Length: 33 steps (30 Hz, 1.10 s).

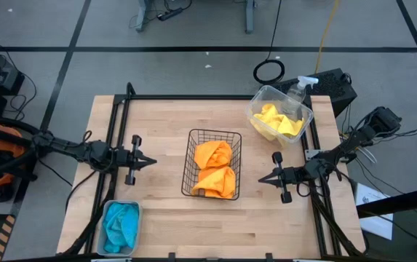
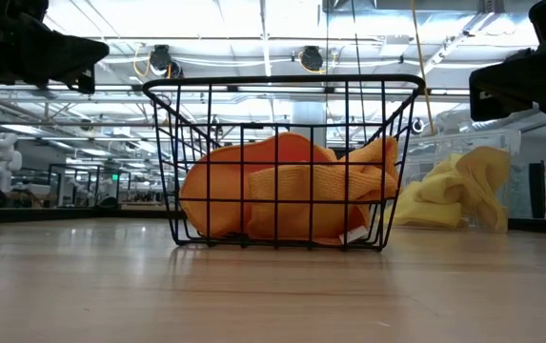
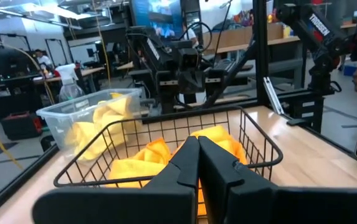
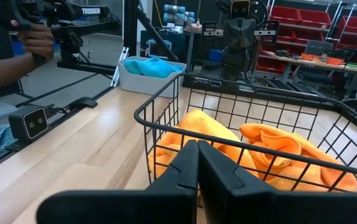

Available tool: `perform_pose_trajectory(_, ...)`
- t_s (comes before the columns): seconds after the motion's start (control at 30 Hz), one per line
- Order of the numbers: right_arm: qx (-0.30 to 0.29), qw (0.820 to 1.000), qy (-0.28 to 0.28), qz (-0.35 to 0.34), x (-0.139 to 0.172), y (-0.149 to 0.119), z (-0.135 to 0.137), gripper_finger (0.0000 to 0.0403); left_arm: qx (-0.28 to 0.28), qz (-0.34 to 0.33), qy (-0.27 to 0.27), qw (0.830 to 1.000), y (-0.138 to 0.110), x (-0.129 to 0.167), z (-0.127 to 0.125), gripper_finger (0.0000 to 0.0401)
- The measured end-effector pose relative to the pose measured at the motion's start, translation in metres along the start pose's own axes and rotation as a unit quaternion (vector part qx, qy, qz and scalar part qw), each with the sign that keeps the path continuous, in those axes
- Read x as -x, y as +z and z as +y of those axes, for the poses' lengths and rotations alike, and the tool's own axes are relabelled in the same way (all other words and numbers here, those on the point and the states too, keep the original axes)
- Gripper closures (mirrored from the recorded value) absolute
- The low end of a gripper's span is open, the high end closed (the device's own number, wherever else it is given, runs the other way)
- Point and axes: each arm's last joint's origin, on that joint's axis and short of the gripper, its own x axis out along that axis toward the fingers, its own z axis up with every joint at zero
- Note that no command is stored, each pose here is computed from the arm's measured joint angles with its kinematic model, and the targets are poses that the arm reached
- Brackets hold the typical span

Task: Sort microfiber towel by color & place in baskets
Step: Return to Home Position

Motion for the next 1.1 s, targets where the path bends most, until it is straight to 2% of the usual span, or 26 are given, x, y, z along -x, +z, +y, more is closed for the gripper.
perform_pose_trajectory(0.3, 0.003, 1.000, -0.001, -0.007, 0.000, 0.001, 0.000, 0.0403, 0.017, 0.004, -0.008, 1.000, -0.010, -0.001, -0.002, 0.0393)
perform_pose_trajectory(0.47, 0.005, 1.000, -0.026, -0.009, 0.001, 0.002, -0.002, 0.0403, 0.019, 0.005, -0.014, 1.000, -0.010, 0.000, -0.002, 0.0393)
perform_pose_trajectory(1.1, 0.061, 0.997, -0.014, -0.050, 0.026, 0.019, -0.013, 0.0403, 0.021, 0.021, -0.005, 1.000, -0.013, 0.000, -0.002, 0.0393)
